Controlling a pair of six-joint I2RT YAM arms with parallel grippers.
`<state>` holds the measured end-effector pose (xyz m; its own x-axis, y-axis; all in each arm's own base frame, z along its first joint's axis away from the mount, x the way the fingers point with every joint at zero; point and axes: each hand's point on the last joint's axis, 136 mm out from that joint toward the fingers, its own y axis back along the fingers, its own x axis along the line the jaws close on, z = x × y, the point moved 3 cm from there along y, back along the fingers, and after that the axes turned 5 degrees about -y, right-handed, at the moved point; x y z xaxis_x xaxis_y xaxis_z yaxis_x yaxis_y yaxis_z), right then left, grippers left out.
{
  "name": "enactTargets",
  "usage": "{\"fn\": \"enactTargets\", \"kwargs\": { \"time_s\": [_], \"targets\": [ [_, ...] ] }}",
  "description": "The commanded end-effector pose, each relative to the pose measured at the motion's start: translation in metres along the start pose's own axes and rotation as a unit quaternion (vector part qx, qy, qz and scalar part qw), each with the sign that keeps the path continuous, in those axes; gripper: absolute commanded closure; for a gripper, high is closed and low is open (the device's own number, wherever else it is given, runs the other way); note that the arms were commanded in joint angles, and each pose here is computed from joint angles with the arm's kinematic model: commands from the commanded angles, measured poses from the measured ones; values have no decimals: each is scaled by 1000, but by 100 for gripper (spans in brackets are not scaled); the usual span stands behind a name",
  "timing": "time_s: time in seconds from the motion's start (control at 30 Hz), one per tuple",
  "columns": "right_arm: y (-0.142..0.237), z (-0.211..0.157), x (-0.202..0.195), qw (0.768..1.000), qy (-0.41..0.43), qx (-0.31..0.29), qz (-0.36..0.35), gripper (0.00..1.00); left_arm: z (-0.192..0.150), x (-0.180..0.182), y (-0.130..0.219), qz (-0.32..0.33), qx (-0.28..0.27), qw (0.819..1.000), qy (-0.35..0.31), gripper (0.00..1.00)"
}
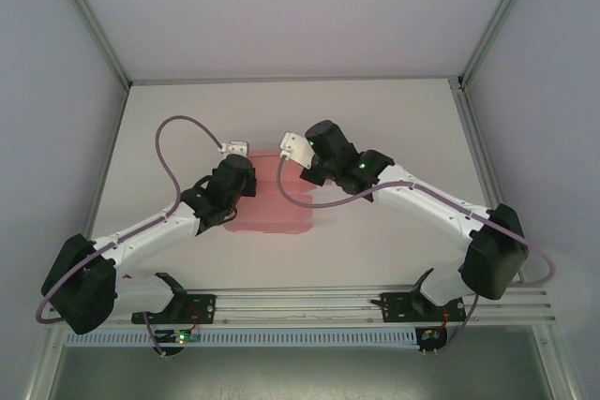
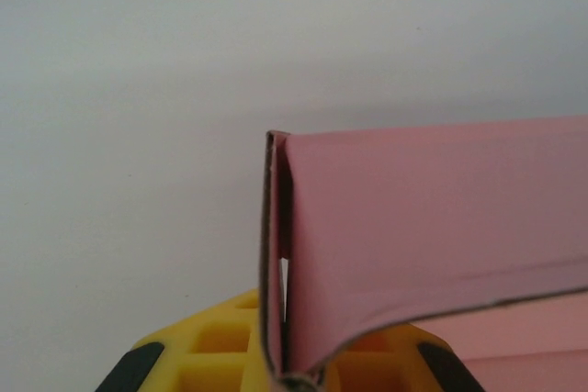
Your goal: Assemble paper box
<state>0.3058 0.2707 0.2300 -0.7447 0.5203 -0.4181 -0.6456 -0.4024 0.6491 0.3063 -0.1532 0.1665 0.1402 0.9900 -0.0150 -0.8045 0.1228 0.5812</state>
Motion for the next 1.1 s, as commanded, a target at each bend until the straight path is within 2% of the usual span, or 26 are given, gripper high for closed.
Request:
{"fn": "enactTargets", "kwargs": {
  "time_s": [0.0, 0.17, 0.27, 0.33, 0.47, 0.53, 0.6, 0.67, 0.77, 0.83, 0.9, 0.97, 1.07],
  "targets": [
    [-1, 8, -14, 999, -22, 7, -41, 100, 14, 0, 5, 9, -11, 1000, 28, 100],
    [-18, 13, -10, 997, -65, 2, -46, 100, 23, -3, 3, 11, -15, 998, 61, 100],
    [-24, 24, -15, 984, -166, -16, -58, 100, 29, -2, 3, 16, -26, 994, 101, 100],
    [-31, 37, -4, 970, -234, -55, -30, 100, 33, -7, 1, -4, -39, 991, 128, 100],
    [-29, 58, 0, 924, -353, -143, -41, 98, 38, -11, -1, -20, -60, 981, 182, 100],
    [-24, 67, 1, 889, -405, -207, -51, 95, 41, -12, -1, -23, -64, 978, 197, 100],
    [-19, 76, 4, 852, -450, -268, -25, 94, 43, -13, -1, -25, -67, 976, 205, 100],
    [-16, 82, 6, 824, -480, -301, -5, 93, 43, -11, -1, -20, -66, 975, 209, 100],
    [-15, 89, 12, 800, -502, -326, 32, 93, 44, -9, 0, -15, -70, 974, 217, 100],
    [-15, 91, 18, 807, -492, -324, 40, 92, 46, -9, 2, -17, -75, 973, 217, 100],
    [-16, 85, 18, 826, -475, -302, 24, 89, 47, -6, 5, -13, -79, 974, 213, 100],
    [-11, 75, 16, 845, -455, -280, 1, 78, 47, -2, 8, -2, -81, 975, 209, 100],
    [11, 55, 11, 883, -400, -244, -37, 71, 45, 6, 14, 18, -86, 976, 198, 100]
  ]
}}
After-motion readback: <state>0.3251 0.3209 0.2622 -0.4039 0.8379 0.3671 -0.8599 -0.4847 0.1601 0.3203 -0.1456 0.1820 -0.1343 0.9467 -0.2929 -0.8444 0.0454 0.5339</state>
